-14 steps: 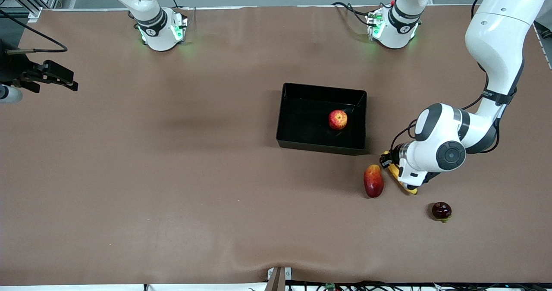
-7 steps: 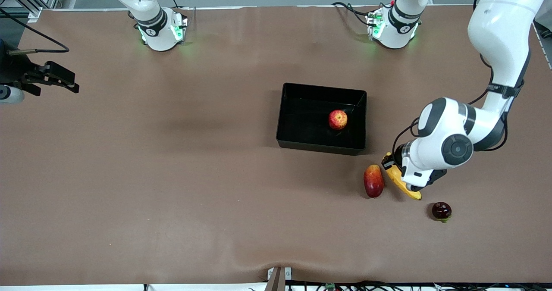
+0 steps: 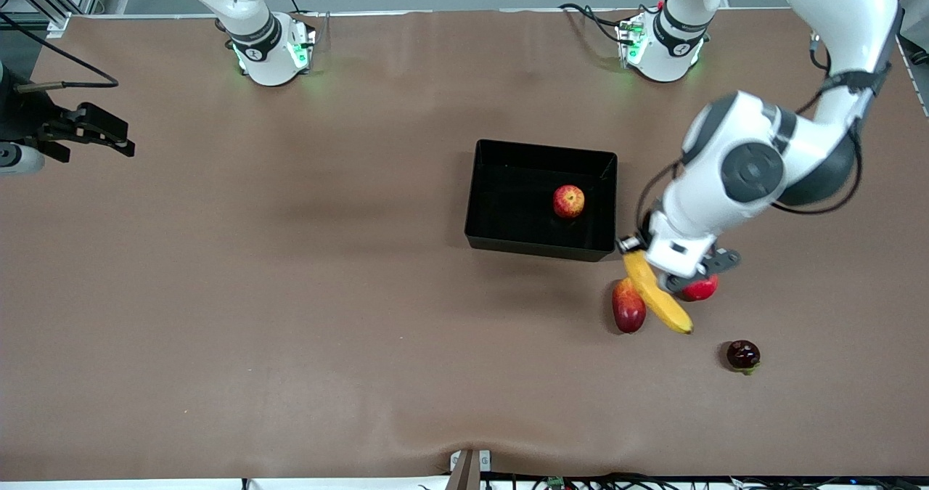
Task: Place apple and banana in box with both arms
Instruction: 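Carry the banana with the left gripper and lower it into the box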
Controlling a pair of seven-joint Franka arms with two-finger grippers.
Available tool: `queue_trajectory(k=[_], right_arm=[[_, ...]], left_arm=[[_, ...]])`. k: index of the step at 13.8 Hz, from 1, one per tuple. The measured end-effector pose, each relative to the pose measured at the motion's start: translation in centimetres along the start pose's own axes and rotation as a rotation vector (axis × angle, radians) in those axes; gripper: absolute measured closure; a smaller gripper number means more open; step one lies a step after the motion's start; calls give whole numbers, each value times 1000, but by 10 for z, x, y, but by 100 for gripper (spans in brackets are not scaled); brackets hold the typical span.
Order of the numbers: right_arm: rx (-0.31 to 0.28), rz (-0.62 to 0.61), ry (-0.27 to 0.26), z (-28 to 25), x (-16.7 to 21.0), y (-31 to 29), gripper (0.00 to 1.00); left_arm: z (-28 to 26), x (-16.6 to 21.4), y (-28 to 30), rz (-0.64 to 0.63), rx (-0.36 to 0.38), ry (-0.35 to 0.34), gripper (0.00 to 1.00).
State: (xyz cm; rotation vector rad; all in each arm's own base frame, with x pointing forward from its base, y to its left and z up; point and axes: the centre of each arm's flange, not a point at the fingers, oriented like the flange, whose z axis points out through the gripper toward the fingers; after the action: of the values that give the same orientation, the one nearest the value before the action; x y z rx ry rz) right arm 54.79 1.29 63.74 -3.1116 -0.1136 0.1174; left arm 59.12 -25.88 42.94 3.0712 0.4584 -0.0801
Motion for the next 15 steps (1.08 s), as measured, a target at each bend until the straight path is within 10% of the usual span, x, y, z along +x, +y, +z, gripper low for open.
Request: queue_trajectory(k=[15], right_arm=[[1, 0, 10, -2, 1, 0, 0]], left_arm=[[79, -245, 104, 377, 85, -133, 83]])
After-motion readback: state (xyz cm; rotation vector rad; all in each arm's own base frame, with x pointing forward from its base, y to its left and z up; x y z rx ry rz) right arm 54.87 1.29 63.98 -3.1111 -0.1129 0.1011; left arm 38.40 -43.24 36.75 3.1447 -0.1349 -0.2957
